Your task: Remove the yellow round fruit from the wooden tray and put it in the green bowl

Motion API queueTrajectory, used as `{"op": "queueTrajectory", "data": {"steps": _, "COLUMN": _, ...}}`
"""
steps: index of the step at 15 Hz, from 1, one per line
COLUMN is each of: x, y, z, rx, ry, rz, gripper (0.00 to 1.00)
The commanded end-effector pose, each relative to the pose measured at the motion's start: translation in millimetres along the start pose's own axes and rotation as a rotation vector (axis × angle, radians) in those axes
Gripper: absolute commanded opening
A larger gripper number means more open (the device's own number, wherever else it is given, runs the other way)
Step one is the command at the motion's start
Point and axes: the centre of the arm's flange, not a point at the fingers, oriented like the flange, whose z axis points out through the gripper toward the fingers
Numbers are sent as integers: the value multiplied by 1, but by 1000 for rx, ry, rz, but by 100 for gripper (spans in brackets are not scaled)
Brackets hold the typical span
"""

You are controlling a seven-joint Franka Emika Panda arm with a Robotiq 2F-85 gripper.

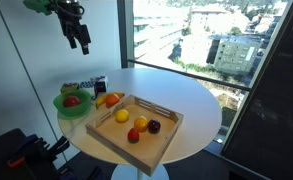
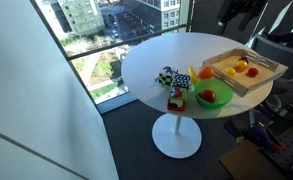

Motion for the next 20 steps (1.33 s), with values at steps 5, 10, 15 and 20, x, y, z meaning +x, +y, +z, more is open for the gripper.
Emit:
{"op": "queueTrajectory", "data": {"steps": 5, "x": 17, "y": 29, "z": -4, "rx": -86, "ry": 6, "rz": 53, "gripper": 100}}
{"op": "queueTrajectory", "data": {"steps": 10, "x": 22, "y": 59, "z": 3, "rx": -154, "ry": -11, "rz": 129, "gripper": 100}}
{"op": "queueTrajectory", "data": {"steps": 15, "x": 27, "y": 89, "z": 20, "rx": -162, "ry": -71, "rz": 181, "gripper": 100}}
{"op": "queueTrajectory", "data": {"steps": 20, "x": 32, "y": 112, "z": 40, "rx": -159, "ry": -104, "rz": 160, "gripper": 100}}
